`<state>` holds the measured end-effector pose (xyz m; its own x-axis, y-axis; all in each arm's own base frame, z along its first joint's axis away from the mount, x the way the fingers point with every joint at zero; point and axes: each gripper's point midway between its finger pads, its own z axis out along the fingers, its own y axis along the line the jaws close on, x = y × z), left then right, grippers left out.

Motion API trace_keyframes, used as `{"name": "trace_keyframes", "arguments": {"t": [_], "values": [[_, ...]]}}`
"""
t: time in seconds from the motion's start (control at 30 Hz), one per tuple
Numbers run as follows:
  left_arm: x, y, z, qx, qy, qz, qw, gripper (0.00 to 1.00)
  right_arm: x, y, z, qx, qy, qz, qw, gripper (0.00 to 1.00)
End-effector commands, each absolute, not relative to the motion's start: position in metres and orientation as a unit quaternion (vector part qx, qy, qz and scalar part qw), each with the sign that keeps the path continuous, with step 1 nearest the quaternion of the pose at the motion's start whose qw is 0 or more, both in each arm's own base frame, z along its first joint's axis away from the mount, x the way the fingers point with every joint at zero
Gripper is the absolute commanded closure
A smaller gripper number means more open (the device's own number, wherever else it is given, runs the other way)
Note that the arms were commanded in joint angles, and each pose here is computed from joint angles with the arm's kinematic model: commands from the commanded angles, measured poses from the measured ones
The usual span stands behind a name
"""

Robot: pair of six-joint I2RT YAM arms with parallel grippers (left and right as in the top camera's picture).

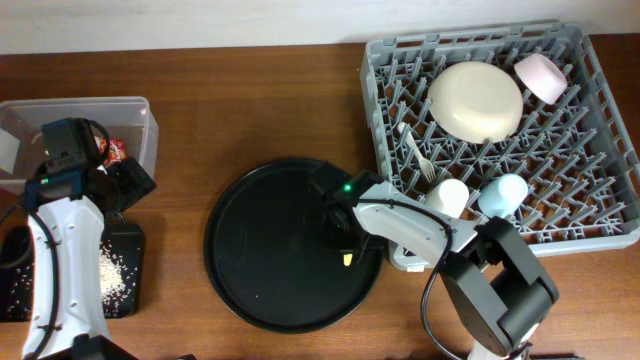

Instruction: Sort waste into correct bins and load items into the dishwasher rack

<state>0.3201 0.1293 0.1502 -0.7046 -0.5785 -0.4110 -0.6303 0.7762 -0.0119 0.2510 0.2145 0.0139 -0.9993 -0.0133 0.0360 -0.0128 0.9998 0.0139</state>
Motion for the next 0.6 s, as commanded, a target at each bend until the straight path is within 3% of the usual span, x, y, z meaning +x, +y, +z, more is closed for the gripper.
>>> {"name": "trace_keyframes", "arguments": {"t": [0.0,0.03,0.13,0.2,0.3,0.57], "values": [[0.322,0.13,0.153,-0.335,0.918,0.062,0.205,0.01,0.239,0.216,0.01,-0.014,-0.999,-0.026,0.03,0.77],[0.322,0.13,0.153,-0.335,0.918,0.062,0.205,0.01,0.237,0.216,0.005,-0.025,-0.999,-0.027,0.029,0.74],[0.322,0.13,0.153,-0.335,0.918,0.062,0.205,0.01,0.23,0.226,-0.008,-0.036,-0.996,-0.067,0.042,0.5],[0.322,0.13,0.153,-0.335,0.918,0.062,0.205,0.01,0.228,0.229,-0.015,-0.035,-0.995,-0.081,0.041,0.48],[0.322,0.13,0.153,-0.335,0.918,0.062,0.205,0.01,0.226,0.227,-0.018,-0.035,-0.995,-0.082,0.041,0.75],[0.322,0.13,0.153,-0.335,0.918,0.062,0.205,0.01,0.226,0.225,-0.016,-0.023,-0.996,-0.077,0.043,0.83]]}}
